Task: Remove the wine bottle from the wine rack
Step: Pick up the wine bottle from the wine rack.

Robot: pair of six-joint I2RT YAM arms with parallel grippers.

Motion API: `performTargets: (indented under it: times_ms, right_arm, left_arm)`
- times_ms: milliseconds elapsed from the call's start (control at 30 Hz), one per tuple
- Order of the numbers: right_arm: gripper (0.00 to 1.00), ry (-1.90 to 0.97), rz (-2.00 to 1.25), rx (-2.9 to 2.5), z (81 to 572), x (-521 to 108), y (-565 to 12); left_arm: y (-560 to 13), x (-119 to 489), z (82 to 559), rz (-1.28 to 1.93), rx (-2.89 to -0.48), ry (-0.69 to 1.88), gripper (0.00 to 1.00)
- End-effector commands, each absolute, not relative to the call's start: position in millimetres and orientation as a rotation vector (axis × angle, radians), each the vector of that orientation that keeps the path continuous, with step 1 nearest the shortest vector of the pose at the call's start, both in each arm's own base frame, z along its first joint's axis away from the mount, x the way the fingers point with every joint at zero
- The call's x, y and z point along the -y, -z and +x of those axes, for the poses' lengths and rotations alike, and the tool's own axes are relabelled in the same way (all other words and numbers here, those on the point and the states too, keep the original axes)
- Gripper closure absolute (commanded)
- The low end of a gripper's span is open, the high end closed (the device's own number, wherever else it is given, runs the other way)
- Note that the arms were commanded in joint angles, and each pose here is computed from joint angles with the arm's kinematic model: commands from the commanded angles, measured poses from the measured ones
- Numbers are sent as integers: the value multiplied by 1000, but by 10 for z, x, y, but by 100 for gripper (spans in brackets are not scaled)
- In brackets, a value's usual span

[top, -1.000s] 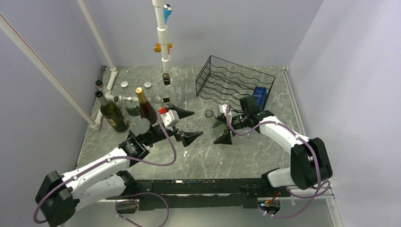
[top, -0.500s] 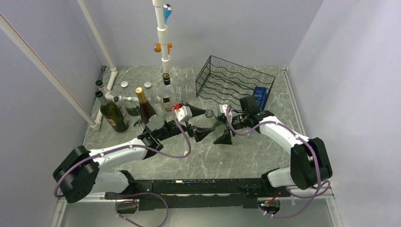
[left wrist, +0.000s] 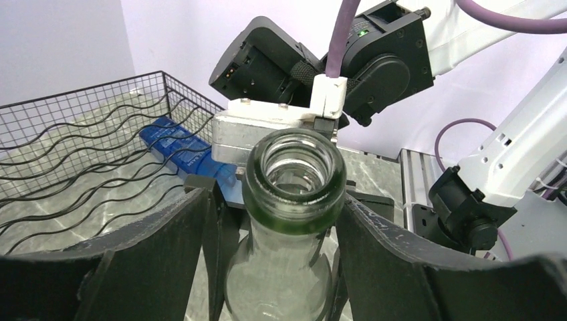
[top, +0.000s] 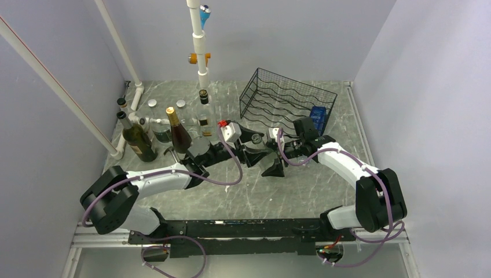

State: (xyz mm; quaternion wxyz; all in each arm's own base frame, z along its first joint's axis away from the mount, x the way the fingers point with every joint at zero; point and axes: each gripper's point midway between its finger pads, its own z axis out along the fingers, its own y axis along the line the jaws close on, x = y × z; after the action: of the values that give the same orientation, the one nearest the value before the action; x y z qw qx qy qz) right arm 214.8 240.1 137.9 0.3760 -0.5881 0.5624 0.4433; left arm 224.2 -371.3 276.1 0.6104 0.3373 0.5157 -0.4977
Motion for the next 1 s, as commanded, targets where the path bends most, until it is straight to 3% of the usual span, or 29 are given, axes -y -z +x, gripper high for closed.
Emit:
performTargets:
  times_ms: [0,100,200,300,400,533,733,867,967]
  right_arm:
    - [99,-1178,-1507,-1227,2149,-2509,-1755]
    - [98,-1179,-1505,-1229,2151,-2509,-1752]
    - [98,-1180,-1502,-1231,2155,-2508,-1754]
    - [97,-1181,-1498,-1233,2158,-2506,-1760]
    - [95,-1180,-1492,-1236,2166,-2505,-1764]
    - [76,-1186,-1483,-1240,2165,-2500,-1770]
    - [21,-1199,-1481,-1220,2118,-2496,-1845]
    - [2,-1204,-1477,-1210,2087,-2488,-1896]
    - [0,-1209,-1472,-1203,2078,-2470,-1952]
  left_arm:
    - [-3072,3797,2150,774,-1083,1217,28]
    - [-3066,3817,2143,784,-1086,1225,37]
    - [-3066,3834,2128,801,-1088,1234,51]
    - [-3066,3851,2109,815,-1094,1243,72]
    - [-3072,3851,2103,820,-1103,1245,100]
    - [-3108,3833,2079,831,-1115,1242,100]
    - [-3297,3743,2091,806,-1127,1205,100]
    - [-3458,3653,2077,788,-1105,1177,100]
    - [-3550,3584,2070,779,-1097,1150,100]
